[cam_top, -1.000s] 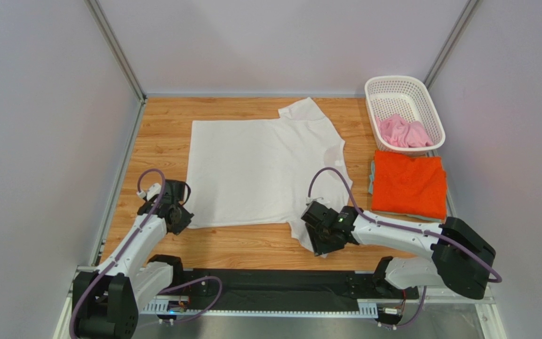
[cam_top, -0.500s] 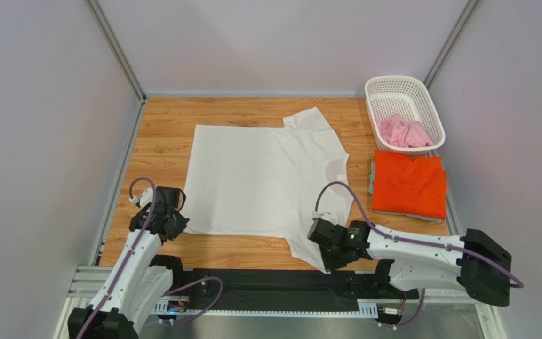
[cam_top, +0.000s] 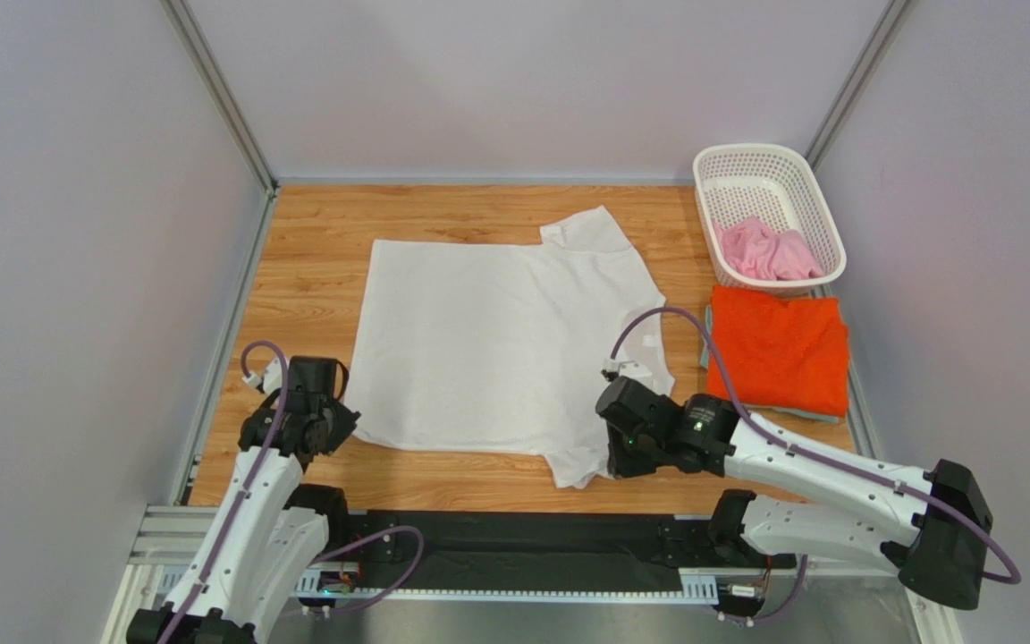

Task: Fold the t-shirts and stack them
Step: Fold the tshirt

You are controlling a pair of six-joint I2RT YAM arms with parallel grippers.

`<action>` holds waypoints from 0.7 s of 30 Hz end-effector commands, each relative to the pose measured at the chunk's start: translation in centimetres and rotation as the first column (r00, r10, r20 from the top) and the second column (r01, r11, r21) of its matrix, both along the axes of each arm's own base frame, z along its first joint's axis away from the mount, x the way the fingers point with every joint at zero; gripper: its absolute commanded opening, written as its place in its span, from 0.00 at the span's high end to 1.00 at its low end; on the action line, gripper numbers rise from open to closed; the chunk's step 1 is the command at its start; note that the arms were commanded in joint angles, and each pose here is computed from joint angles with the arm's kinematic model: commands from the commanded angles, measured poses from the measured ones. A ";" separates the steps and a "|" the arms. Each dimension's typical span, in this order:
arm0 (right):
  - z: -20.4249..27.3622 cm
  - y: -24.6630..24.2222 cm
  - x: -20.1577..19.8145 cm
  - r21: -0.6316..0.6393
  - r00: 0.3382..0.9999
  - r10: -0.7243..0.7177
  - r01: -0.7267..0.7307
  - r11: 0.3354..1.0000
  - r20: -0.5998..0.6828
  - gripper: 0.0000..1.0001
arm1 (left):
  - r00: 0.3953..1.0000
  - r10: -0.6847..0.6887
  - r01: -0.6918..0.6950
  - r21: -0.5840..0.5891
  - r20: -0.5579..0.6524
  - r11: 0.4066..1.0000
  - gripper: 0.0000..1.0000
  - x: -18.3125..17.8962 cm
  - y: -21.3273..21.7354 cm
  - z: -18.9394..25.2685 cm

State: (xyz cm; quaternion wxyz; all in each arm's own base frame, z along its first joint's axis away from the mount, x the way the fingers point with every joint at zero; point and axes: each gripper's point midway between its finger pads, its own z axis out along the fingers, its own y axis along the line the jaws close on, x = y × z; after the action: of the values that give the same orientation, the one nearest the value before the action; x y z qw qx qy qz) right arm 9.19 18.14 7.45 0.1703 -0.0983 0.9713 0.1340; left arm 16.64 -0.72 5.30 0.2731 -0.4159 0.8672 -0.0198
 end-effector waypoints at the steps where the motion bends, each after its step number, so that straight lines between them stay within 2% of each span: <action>1: 2.6 0.2 3.5 -0.001 0.993 -0.016 0.016 1.000 0.117 1.00 | 0.998 -0.007 0.008 -0.016 0.059 1.000 1.00 1.8 -0.4 2.1; 9: 6.4 -0.8 10.0 0.047 0.966 -0.136 0.128 0.991 0.219 1.00 | 0.997 -0.024 0.025 -0.013 0.072 1.000 1.00 4.8 -0.7 3.6; 21: 9.0 -1.7 16.4 0.058 0.951 -0.186 0.177 0.982 0.247 1.00 | 0.996 -0.027 0.026 0.018 0.085 1.000 1.00 9.4 -0.6 6.1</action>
State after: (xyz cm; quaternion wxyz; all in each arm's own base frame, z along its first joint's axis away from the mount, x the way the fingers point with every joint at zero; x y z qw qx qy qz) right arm 23.52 15.82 14.43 0.2775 -0.0037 0.9553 0.1024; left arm 23.99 -1.69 9.33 0.2800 -0.4052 0.8698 -0.0287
